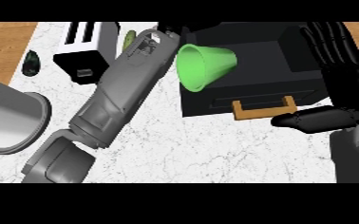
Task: Pick up the cup, place it into the drawer and close the drawer
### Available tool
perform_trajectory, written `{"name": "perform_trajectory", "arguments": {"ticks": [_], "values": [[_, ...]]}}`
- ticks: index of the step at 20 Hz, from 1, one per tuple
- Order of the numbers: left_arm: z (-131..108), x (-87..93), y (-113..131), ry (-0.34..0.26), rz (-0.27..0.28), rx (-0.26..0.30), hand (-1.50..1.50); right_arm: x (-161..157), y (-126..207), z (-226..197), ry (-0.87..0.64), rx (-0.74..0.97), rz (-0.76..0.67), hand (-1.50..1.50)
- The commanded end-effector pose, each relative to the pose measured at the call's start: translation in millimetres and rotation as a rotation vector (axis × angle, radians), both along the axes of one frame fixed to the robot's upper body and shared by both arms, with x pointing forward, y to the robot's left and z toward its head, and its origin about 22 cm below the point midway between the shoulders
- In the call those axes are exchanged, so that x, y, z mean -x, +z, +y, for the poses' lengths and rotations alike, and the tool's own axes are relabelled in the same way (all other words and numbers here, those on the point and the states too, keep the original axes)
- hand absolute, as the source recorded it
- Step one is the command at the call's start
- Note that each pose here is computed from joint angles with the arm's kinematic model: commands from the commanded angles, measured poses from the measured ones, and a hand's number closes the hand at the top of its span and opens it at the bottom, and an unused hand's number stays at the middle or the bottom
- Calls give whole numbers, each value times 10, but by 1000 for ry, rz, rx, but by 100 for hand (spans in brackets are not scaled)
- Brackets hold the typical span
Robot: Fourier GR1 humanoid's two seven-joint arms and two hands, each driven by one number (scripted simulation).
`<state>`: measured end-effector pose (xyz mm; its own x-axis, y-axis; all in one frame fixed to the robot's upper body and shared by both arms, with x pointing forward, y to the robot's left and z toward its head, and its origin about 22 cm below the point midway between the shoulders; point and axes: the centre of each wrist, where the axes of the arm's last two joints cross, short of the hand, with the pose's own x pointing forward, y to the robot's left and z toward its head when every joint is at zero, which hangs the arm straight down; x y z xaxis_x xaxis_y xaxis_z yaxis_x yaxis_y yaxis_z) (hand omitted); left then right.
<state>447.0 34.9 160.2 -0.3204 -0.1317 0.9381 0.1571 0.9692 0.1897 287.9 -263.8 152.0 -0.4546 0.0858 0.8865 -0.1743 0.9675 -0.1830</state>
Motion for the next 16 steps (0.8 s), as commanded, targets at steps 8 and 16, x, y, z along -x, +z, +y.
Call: {"name": "perform_trajectory", "arguments": {"ticks": [8,16], "values": [[104,59,-515,-50,131,-195,150,-52,-25,262,102,-5,-34,-150],[76,90,-465,-74,119,36,-150,-132,89,472,336,-16,-23,-150]]}}
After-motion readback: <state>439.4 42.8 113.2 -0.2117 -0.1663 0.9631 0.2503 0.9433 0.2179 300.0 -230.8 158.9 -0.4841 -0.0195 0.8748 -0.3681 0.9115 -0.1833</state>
